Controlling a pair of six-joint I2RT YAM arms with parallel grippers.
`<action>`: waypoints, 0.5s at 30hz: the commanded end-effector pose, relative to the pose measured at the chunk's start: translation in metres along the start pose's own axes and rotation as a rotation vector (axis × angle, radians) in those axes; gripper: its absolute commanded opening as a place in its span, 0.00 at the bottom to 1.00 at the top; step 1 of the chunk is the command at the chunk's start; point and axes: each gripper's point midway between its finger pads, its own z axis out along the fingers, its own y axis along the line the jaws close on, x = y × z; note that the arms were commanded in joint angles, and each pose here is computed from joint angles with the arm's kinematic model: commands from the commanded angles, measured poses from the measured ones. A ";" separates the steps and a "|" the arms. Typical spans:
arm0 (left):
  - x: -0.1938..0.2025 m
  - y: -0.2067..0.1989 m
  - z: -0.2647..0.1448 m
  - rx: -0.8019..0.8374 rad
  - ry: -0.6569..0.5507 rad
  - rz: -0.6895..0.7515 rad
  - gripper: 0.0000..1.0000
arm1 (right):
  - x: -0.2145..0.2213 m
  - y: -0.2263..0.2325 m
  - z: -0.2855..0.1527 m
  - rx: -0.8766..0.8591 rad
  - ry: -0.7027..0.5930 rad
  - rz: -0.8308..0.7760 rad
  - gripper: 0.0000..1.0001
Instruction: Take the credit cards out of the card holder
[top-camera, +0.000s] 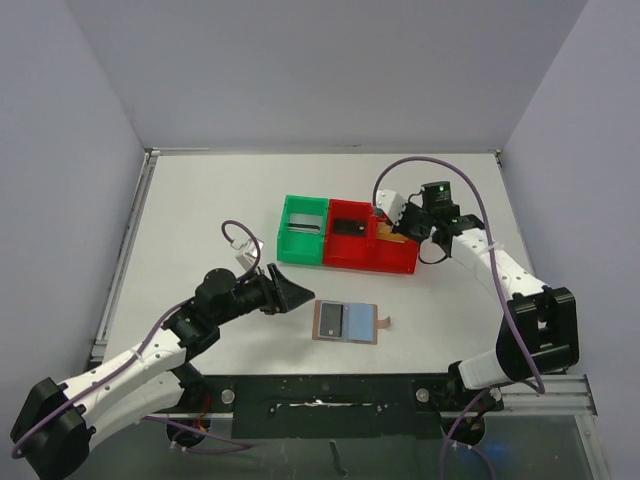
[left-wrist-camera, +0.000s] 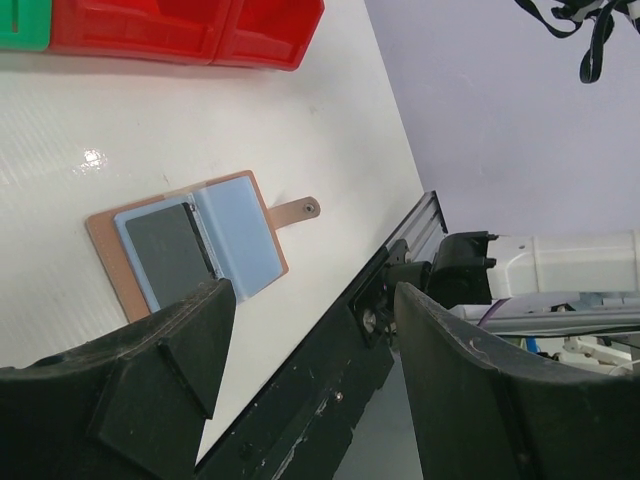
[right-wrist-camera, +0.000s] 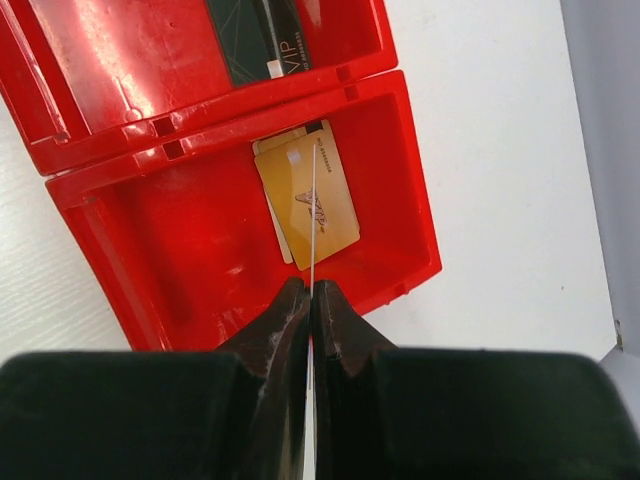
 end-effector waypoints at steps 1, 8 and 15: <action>-0.009 -0.012 0.000 0.038 -0.013 0.036 0.64 | -0.015 -0.022 0.006 0.026 -0.037 -0.114 0.00; -0.010 -0.010 0.002 0.018 0.016 0.073 0.64 | -0.007 -0.024 0.025 -0.009 -0.013 -0.180 0.00; -0.011 -0.008 0.007 -0.001 0.035 0.096 0.64 | 0.005 -0.031 0.046 -0.032 0.042 -0.223 0.00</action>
